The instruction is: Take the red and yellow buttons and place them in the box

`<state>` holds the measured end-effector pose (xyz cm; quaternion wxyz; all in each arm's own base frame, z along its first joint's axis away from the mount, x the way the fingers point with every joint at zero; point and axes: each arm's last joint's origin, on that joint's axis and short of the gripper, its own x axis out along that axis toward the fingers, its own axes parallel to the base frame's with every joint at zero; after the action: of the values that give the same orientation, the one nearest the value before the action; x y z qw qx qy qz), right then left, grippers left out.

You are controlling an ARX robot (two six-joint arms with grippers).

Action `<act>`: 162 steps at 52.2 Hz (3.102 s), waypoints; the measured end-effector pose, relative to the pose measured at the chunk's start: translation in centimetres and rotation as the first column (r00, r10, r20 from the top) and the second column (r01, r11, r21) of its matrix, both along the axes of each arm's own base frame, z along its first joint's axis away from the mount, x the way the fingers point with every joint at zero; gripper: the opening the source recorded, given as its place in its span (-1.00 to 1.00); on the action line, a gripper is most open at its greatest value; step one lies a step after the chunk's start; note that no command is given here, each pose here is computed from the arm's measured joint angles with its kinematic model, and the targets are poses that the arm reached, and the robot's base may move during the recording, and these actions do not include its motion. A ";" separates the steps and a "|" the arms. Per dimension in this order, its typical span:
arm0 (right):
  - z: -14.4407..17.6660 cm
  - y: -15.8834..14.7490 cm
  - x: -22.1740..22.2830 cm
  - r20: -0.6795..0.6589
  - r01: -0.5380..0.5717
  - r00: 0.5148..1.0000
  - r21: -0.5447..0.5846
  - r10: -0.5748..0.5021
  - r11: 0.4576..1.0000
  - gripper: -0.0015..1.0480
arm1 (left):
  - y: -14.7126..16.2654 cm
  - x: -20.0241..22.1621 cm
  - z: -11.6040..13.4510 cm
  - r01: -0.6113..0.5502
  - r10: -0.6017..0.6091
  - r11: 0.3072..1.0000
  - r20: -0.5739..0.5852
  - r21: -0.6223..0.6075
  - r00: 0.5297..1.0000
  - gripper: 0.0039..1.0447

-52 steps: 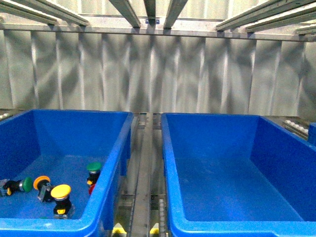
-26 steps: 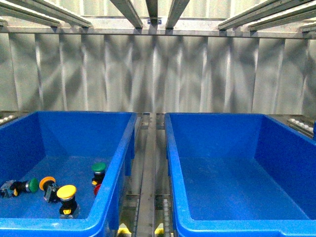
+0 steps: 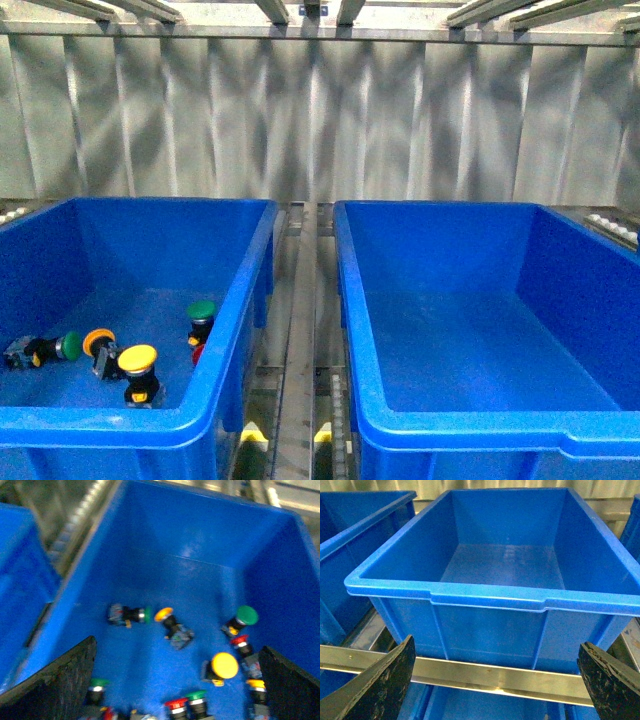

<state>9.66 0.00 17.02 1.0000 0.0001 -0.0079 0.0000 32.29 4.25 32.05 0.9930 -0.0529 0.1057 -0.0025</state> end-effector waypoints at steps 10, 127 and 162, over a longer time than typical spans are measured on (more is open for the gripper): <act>0.0 0.0 0.0 0.000 0.000 1.000 0.000 0.000 1.000 0.87 | -4.0 5.9 0.4 0.202 -0.204 0.979 -0.060 -0.043 0.977 0.85; 0.0 0.0 0.0 0.000 0.000 1.000 0.000 0.000 1.000 0.87 | -9.8 14.3 -10.9 0.058 0.020 0.992 -0.603 0.110 0.797 0.85; 0.0 0.0 0.0 0.000 0.000 1.000 0.000 0.000 1.000 0.87 | -10.2 16.7 -12.4 0.070 0.019 0.990 -0.616 0.120 0.788 0.19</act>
<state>9.66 0.00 17.02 1.0000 0.0001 -0.0077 -0.0002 49.02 -6.00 19.68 0.9055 0.0186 0.4238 0.0087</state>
